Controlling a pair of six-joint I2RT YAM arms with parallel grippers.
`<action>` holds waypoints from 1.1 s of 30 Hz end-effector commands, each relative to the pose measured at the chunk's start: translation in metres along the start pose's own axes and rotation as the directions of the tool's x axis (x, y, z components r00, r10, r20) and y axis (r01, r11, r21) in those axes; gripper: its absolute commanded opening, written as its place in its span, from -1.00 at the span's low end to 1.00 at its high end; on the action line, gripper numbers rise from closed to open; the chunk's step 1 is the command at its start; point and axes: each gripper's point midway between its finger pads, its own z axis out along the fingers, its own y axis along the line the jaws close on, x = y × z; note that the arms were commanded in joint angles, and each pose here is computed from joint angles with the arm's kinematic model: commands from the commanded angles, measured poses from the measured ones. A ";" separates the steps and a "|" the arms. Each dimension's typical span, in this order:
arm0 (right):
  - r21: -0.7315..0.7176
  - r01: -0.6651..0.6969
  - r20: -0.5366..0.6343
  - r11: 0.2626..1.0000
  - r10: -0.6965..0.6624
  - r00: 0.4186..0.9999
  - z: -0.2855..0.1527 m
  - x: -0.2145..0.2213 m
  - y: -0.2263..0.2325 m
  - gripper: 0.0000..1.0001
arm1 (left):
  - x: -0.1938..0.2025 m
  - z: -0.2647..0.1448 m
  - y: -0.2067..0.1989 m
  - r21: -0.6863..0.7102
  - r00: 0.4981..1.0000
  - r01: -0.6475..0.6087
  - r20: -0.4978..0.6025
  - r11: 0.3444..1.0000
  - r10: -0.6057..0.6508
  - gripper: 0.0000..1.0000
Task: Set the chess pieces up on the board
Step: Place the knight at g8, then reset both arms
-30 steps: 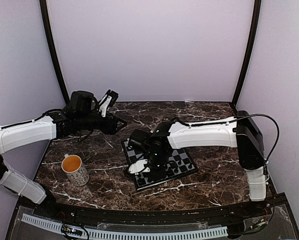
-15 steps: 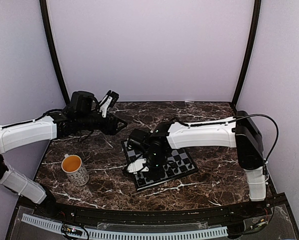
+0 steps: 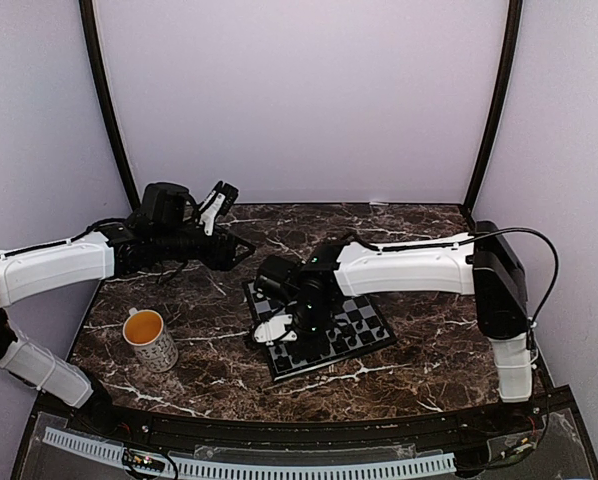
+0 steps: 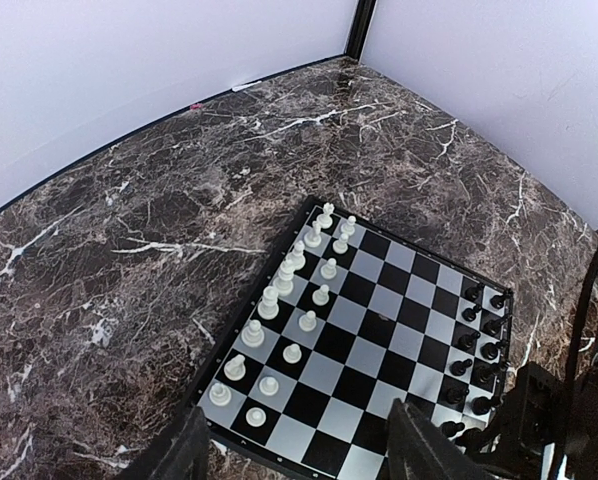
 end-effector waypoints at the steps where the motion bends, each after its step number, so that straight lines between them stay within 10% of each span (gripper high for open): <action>1: 0.058 0.013 0.073 0.998 -0.017 0.997 -0.046 -0.012 -0.007 -0.47 | -0.002 -0.002 0.002 -0.012 1.000 -0.005 -0.010 1.000 0.005 0.27; 7: 0.184 -0.079 0.230 0.980 0.036 0.973 -0.114 0.007 -0.054 0.02 | -0.008 -0.013 0.016 -0.108 0.998 -0.054 0.002 0.993 0.055 0.32; 8: 0.221 -0.135 0.274 0.966 0.072 0.959 -0.129 0.014 -0.071 0.69 | -0.009 -0.014 0.017 -0.116 0.998 -0.063 0.003 0.991 0.064 0.34; 9: 0.259 -0.192 0.324 0.946 0.102 0.940 -0.145 0.022 -0.086 0.93 | -0.009 -0.017 0.021 -0.143 0.998 -0.068 0.005 0.987 0.069 0.42; 14: 0.435 -0.539 0.569 0.722 0.244 0.786 -0.232 0.099 -0.162 0.97 | -0.014 -0.028 0.042 -0.272 0.998 -0.051 0.029 0.961 0.061 0.92; 21: 0.228 -0.953 0.857 0.199 0.424 0.294 -0.301 0.293 -0.222 0.97 | -0.014 -0.046 0.087 -0.498 0.997 0.071 0.018 0.864 -0.071 0.97; 33: 0.210 -0.976 0.924 0.055 0.315 0.217 -0.343 0.316 -0.177 0.97 | -0.044 -0.075 0.090 -0.530 0.995 0.078 0.088 0.845 -0.037 0.98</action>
